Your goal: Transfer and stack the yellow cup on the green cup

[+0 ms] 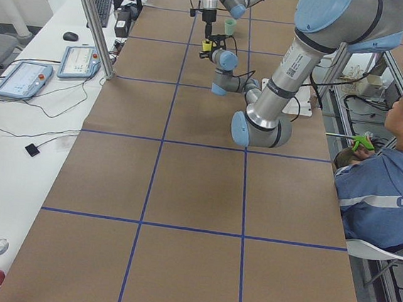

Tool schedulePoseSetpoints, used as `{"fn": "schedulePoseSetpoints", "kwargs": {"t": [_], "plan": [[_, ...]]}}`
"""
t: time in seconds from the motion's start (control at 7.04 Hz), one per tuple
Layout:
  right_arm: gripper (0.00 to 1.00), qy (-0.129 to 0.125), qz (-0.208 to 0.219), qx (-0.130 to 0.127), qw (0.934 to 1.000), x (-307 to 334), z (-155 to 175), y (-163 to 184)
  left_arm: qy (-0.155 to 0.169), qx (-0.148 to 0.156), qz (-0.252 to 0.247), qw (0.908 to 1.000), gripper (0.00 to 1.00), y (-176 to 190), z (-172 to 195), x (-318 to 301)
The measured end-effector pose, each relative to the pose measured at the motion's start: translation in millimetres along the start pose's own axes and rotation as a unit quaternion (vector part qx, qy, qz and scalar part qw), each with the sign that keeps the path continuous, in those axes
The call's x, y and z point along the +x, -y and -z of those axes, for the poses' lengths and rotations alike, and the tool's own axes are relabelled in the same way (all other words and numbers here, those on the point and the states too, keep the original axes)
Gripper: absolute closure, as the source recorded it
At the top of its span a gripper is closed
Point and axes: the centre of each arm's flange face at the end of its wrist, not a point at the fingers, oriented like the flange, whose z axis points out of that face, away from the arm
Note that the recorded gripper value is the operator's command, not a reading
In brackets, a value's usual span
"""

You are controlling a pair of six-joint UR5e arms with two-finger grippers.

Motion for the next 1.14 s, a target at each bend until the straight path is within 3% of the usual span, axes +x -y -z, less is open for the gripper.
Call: {"fn": "schedulePoseSetpoints", "kwargs": {"t": [0.28,0.43,0.57,0.71,0.85,1.14], "plan": [[0.39,0.001,0.002,0.000,1.0000,0.0,0.6,-1.1,-0.007,-0.001,0.000,1.0000,1.00,0.4,-0.1,1.6],[0.65,0.001,0.003,0.000,1.0000,-0.3,1.0,-1.5,-0.009,0.000,0.000,1.0000,1.00,2.2,-0.4,2.8],[1.00,0.002,0.001,0.000,1.0000,-0.7,1.6,-1.9,-0.010,0.001,0.000,0.9999,1.00,3.4,-1.0,4.0],[1.00,0.002,-0.002,0.001,1.0000,-0.8,2.4,-2.4,-0.011,0.002,0.000,0.9999,1.00,4.3,-1.8,4.6],[1.00,0.003,-0.003,0.002,1.0000,-1.7,3.8,-3.0,-0.010,0.002,0.000,0.9999,0.86,5.2,-2.5,5.0],[1.00,0.006,-0.002,0.003,1.0000,-4.5,6.1,-3.7,-0.009,0.004,0.002,0.9999,0.43,9.1,-5.9,6.9]]}}
